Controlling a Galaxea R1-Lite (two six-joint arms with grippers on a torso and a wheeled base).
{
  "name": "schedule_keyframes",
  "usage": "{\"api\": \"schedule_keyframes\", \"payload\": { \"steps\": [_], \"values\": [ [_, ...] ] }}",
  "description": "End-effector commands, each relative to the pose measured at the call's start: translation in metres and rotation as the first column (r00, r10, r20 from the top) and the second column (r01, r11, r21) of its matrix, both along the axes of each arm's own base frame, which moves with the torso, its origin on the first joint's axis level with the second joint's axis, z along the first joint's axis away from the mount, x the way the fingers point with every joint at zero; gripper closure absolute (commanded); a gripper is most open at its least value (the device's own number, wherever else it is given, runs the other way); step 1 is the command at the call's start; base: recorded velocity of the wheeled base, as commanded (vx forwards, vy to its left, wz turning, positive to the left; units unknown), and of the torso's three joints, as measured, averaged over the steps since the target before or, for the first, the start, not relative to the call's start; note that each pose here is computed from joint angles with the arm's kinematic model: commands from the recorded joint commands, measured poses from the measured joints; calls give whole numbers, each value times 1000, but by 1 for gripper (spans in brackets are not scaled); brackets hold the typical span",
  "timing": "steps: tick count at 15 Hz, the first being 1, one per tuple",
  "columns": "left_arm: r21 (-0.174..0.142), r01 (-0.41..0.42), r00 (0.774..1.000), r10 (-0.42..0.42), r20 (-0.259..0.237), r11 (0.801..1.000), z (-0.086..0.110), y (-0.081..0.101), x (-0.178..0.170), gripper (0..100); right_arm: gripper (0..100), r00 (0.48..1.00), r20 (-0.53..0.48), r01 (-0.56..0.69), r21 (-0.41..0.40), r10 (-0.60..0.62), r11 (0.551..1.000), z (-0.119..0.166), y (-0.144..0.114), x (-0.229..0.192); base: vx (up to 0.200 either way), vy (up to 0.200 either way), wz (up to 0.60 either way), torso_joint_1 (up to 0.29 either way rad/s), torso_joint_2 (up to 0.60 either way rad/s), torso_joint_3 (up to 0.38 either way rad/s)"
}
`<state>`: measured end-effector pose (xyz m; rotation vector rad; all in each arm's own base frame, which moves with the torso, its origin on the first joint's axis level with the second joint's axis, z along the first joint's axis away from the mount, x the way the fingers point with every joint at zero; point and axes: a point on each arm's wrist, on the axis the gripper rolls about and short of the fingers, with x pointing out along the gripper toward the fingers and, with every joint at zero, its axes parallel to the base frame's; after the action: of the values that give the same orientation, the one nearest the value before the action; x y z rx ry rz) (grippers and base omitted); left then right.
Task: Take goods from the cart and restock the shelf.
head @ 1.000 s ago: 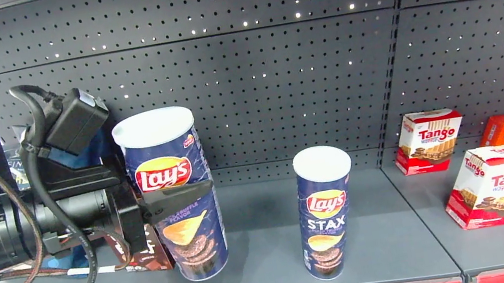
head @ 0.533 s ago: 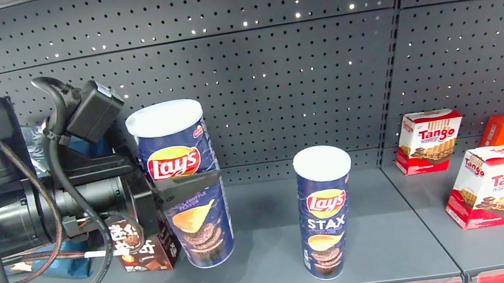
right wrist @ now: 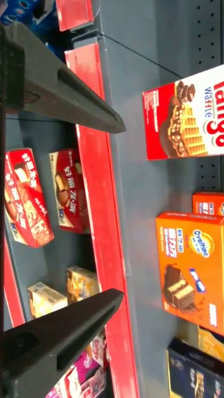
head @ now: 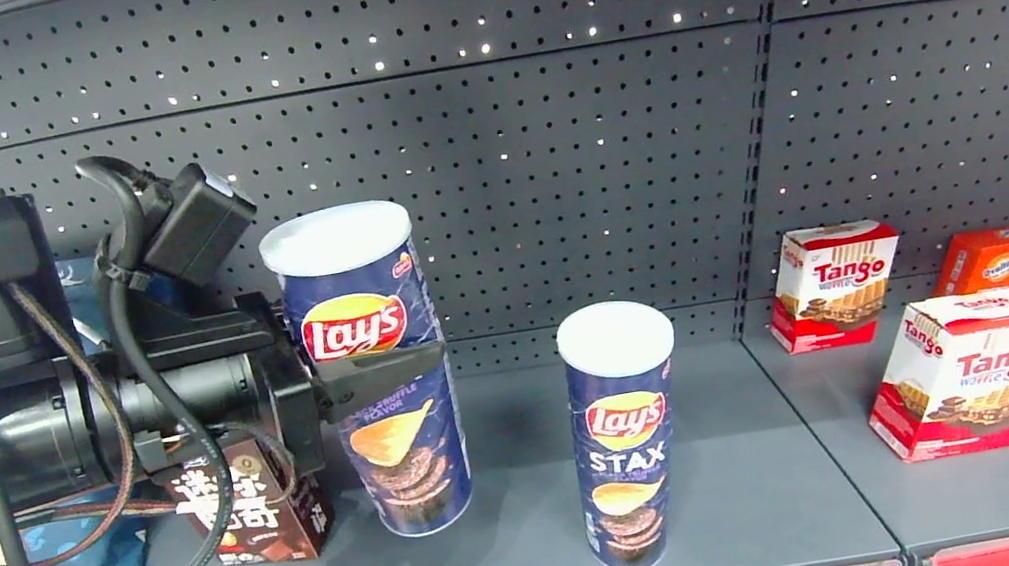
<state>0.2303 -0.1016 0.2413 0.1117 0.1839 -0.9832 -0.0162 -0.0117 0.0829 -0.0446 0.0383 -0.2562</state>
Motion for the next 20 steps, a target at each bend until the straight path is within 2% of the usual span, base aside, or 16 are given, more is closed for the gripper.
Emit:
{"api": "schedule_keyframes", "payload": {
  "steps": [1,6,9,11,16,18,19,20],
  "values": [
    [-3,-1,1000,1,5,1000,2,-1,1,100,0,1000,-6,-1,0,1,1000,0,0,1,0,0,0,0,0,0],
    [-9,-11,1000,10,-14,1000,1,-1,11,100,0,1000,-6,-30,1,30,1000,0,1,1,0,0,0,0,0,0],
    [-45,-22,998,20,-52,999,5,-5,19,100,0,999,-7,-46,3,47,999,0,1,1,0,0,0,0,0,0],
    [-52,-22,999,20,-42,998,12,-9,28,100,0,999,-8,-47,0,47,999,0,1,1,0,0,0,0,0,0],
    [-46,-31,999,29,-42,998,6,-26,77,100,0,999,-10,-48,-6,48,999,0,1,1,0,0,0,0,0,0],
    [-46,-31,999,29,-42,998,6,-26,77,100,0,999,-10,-48,-6,48,999,0,1,1,0,0,0,0,0,0],
    [-41,-75,997,74,-32,996,3,-35,103,100,0,999,-10,-48,-6,48,999,0,1,1,0,0,0,0,0,0],
    [-37,-100,995,99,-27,994,1,-39,113,100,0,999,-10,-48,-7,48,999,0,1,1,0,0,0,0,0,0]
  ]
}}
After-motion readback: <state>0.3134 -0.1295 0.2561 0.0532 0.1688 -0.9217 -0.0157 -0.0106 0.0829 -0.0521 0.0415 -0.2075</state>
